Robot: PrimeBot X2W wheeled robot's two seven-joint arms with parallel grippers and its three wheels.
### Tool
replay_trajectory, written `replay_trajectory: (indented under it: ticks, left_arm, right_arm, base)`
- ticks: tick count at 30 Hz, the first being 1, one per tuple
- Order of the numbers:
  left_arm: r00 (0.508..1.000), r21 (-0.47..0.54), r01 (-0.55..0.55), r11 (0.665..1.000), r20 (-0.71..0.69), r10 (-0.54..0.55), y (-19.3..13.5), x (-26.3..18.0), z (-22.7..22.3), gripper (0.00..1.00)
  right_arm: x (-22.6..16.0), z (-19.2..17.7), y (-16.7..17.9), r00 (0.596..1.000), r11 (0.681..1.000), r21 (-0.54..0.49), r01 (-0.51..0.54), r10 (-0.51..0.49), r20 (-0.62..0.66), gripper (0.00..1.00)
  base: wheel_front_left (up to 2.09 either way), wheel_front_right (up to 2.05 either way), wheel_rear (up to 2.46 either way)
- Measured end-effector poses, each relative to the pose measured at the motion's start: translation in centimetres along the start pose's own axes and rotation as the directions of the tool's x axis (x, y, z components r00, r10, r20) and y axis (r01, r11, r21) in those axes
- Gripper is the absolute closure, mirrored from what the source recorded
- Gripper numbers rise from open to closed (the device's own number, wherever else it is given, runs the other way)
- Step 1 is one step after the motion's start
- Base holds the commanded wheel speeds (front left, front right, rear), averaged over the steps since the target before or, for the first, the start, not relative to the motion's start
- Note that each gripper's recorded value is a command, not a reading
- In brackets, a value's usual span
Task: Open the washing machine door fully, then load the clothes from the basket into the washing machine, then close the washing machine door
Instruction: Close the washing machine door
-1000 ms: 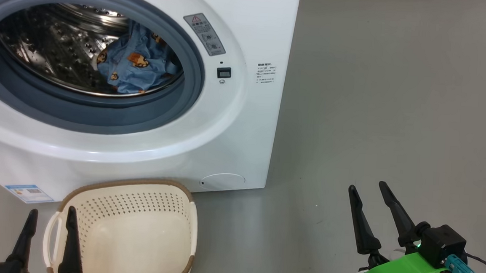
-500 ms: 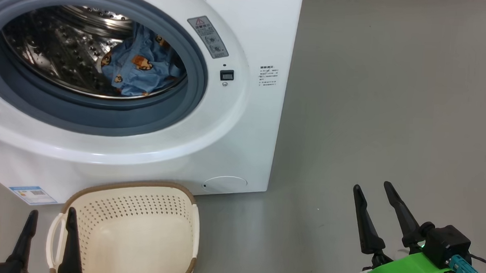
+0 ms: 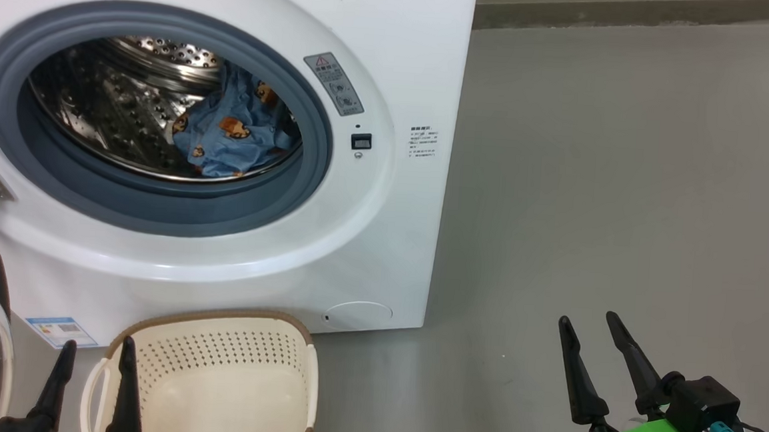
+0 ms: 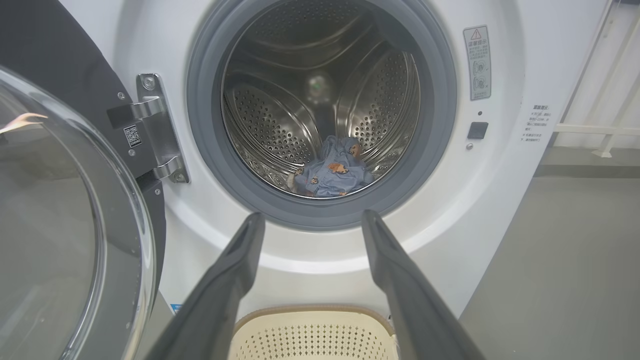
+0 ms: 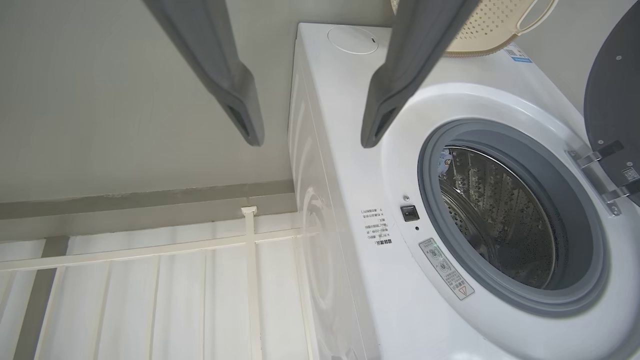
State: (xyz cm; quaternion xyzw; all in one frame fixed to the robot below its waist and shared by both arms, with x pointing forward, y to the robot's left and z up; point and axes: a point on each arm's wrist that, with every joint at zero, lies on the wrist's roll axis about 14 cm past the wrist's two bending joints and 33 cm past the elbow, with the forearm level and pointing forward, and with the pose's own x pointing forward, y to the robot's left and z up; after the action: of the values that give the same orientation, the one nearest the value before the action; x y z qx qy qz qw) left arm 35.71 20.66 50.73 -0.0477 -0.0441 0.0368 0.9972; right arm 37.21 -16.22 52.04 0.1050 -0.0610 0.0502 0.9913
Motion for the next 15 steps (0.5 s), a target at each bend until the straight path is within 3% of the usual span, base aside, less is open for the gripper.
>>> replay_trajectory:
  ticks: [15]
  left_arm:
    - [1.0,-0.003,0.004,1.0,0.006,-0.004,-0.1,-1.0,0.3,0.0]
  right_arm:
    - [-0.9,0.4,0.3,1.0,1.0,0.002,-0.005,0.005,0.009,0.0]
  base:
    - [0.0,0.0,0.0]
